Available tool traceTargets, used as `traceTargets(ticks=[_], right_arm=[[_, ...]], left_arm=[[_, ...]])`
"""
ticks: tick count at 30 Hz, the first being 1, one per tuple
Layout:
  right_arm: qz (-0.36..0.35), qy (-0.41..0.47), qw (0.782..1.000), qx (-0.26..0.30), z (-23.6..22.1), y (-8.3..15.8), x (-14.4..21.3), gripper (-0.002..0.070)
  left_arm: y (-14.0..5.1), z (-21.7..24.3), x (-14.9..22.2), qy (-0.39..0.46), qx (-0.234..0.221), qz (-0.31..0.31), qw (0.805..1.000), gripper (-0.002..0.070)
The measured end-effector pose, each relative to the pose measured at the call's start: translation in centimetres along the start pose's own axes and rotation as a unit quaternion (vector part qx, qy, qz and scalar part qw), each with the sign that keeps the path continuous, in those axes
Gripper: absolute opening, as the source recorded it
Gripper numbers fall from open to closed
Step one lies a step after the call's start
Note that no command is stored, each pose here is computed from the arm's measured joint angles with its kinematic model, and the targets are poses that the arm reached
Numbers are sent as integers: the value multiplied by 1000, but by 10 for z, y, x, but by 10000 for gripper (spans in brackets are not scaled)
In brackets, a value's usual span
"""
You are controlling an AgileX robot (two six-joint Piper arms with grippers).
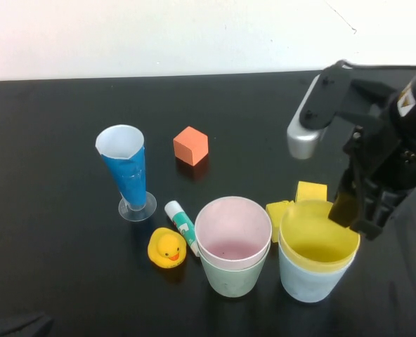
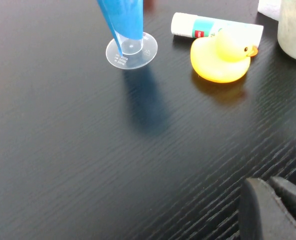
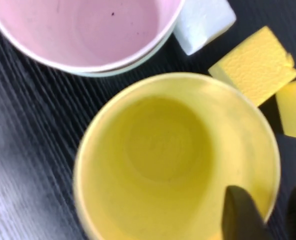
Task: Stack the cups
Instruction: Pick up the blue cup, then place the blue cup on the pink cup
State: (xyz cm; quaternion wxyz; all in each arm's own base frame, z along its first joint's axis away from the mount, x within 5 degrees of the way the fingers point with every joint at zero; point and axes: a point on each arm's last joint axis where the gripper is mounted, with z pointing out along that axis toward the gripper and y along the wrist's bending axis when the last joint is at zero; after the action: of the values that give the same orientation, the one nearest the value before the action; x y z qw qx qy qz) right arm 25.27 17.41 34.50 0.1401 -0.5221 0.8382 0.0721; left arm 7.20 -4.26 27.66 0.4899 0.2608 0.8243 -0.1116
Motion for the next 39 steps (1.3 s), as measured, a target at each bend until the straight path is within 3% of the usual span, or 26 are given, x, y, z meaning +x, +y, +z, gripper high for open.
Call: traceTargets(ticks=[4,9,11,14,16,19,25,29,39], right_arm=[[4,20,1000,-12,18,-5,-4,264],[12,42,998,-37,44,-11,-10,265],[13,49,998,-43,52,-12,-11,230],[9,49,998,-45,53,-13,-11,106],[6,40,998,-39,47,-12,-12,54],[0,16,1000,-20,27,-11,-14,50],[-19,-96,994,44,-59,5,-12,49],[-33,-157,986,49,-95,16,-13,49],[-46,-153,987,-12,-65,9,-36,48]], left_arm=[[0,0,0,0,-2,2,1000,1],[1,0,0,0,-6,8,1000,1],[1,0,0,0,-7,9,1000,1],[1,0,0,0,-8,11,1000,1],[1,0,0,1,-8,11,1000,1],[2,0,1,4,-9,11,1000,1],[2,0,3,18,-10,12,1000,1],[2,0,3,19,-10,13,1000,1],[2,0,4,21,-11,14,1000,1]])
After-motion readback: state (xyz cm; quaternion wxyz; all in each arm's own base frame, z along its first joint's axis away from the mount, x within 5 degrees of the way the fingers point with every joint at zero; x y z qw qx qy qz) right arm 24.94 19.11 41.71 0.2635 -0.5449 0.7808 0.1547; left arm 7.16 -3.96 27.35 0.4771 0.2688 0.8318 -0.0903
